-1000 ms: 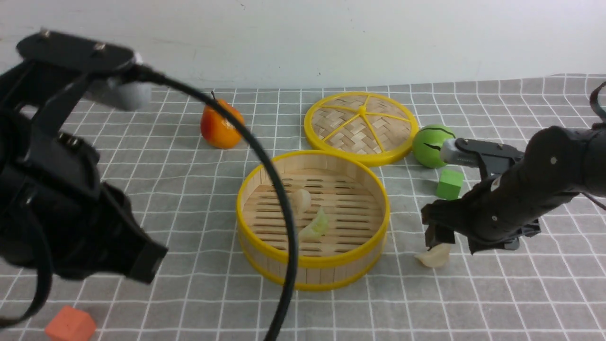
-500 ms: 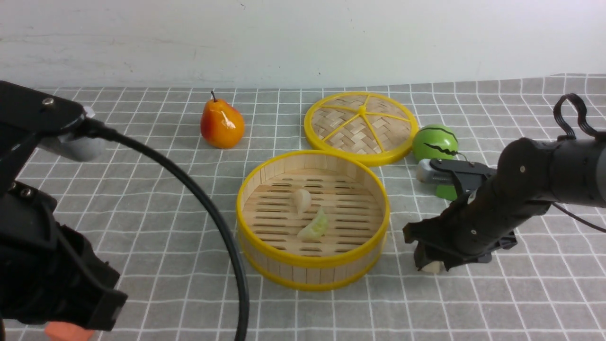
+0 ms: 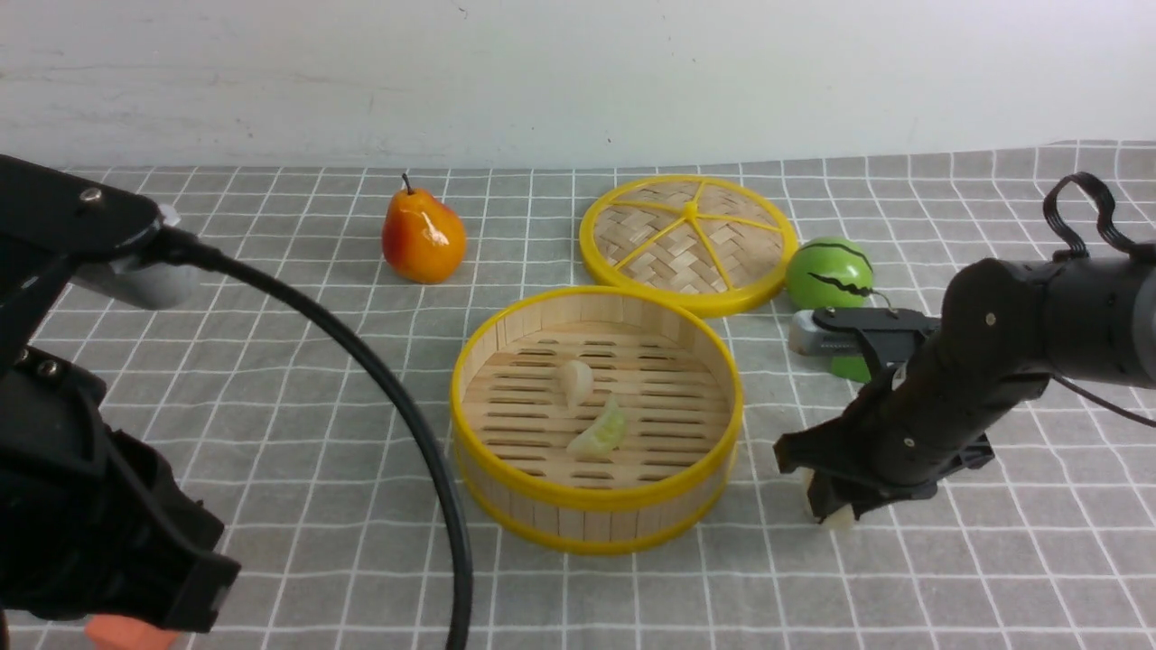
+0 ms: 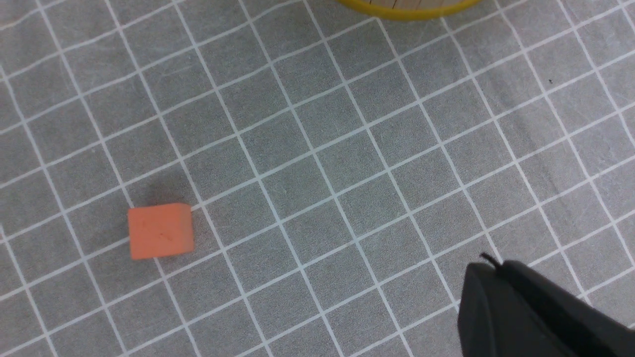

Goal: Put the dumplings into the steamer on the table with the grey tablecloth.
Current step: 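Reach for and grasp a dumpling lying on the table beside the steamer, then place the dumpling in the bamboo steamer basket with the right gripper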

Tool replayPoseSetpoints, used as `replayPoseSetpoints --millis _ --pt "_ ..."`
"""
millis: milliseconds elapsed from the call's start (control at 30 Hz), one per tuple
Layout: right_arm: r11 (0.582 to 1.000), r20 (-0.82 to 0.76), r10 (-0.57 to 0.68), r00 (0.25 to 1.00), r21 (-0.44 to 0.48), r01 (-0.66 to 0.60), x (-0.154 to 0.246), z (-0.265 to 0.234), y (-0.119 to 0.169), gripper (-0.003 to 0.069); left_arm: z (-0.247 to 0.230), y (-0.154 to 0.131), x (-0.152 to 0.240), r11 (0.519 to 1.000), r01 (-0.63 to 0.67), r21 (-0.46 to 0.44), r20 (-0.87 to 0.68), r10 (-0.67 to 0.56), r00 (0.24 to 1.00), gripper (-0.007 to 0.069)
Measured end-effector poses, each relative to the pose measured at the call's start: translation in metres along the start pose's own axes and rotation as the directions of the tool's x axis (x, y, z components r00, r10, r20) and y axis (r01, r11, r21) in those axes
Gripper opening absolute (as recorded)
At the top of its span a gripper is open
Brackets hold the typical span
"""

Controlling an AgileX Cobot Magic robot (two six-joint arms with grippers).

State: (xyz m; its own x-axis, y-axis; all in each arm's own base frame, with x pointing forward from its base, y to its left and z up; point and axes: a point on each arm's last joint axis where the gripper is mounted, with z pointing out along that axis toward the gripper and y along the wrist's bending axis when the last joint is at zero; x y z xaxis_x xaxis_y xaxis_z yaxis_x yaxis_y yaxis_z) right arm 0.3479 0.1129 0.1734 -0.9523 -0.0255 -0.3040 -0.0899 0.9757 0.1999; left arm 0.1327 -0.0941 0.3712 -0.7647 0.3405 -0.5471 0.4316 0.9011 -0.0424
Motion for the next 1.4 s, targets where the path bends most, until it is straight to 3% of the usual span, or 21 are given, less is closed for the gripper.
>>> replayPoseSetpoints --millis 167,300,433,667,800,867,967,1067,1167,1233,1400 --pt "0.991 0.045 -0.132 0.990 -0.002 0.132 -0.020 -0.037 0.027 0.0229 -0.002 0.001 0.002 1.000 0.000 -0.003 -0.006 0.000 1.000 -0.0014" --pt "0.939 0.139 -0.330 0.934 -0.051 0.339 -0.041 -0.085 0.095 0.0228 -0.010 0.002 0.006 1.000 0.003 0.003 0.023 -0.003 1.000 -0.0014" --pt "0.918 0.171 -0.380 0.909 -0.051 0.394 -0.057 -0.078 0.127 0.0228 -0.012 0.003 0.007 1.000 0.003 0.005 0.029 -0.004 1.000 -0.0014" --pt "0.935 0.093 -0.353 0.931 0.062 0.348 -0.083 -0.003 0.125 0.0228 -0.013 0.003 0.007 1.000 0.004 0.005 0.030 -0.004 1.000 -0.0014" --pt "0.941 0.078 -0.336 0.939 0.075 0.331 -0.086 0.021 0.124 0.0230 -0.013 0.003 0.007 1.000 0.011 0.005 0.029 -0.011 1.000 -0.0014" --pt "0.942 0.084 -0.334 0.939 0.074 0.328 -0.087 0.024 0.124 0.0253 -0.013 0.003 0.008 1.000 0.015 0.005 0.028 -0.015 1.000 -0.0014" --pt "0.943 0.091 -0.331 0.939 0.073 0.325 -0.088 0.023 0.125 0.0344 -0.016 0.003 0.009 1.000 0.020 0.006 0.033 -0.020 0.999 -0.0014" --pt "0.942 0.073 -0.331 0.941 0.079 0.325 -0.088 0.016 0.125 0.0403 -0.022 0.005 0.013 1.000 0.020 0.006 0.059 -0.020 0.998 -0.0014" --pt "0.950 0.058 -0.310 0.949 0.053 0.307 -0.086 -0.006 0.127 0.0405 -0.031 0.011 0.023 1.000 0.021 -0.019 0.105 -0.019 0.994 -0.0014" --pt "0.954 0.069 -0.300 0.952 0.032 0.298 -0.085 -0.022 0.130 0.0387 -0.035 0.016 0.030 0.999 0.030 -0.042 0.134 -0.024 0.991 -0.0013" --pt "0.928 0.249 -0.333 0.909 -0.083 0.363 -0.065 -0.112 0.148 0.0240 -0.045 0.035 0.084 0.985 0.166 -0.057 0.284 -0.143 0.948 -0.0011"
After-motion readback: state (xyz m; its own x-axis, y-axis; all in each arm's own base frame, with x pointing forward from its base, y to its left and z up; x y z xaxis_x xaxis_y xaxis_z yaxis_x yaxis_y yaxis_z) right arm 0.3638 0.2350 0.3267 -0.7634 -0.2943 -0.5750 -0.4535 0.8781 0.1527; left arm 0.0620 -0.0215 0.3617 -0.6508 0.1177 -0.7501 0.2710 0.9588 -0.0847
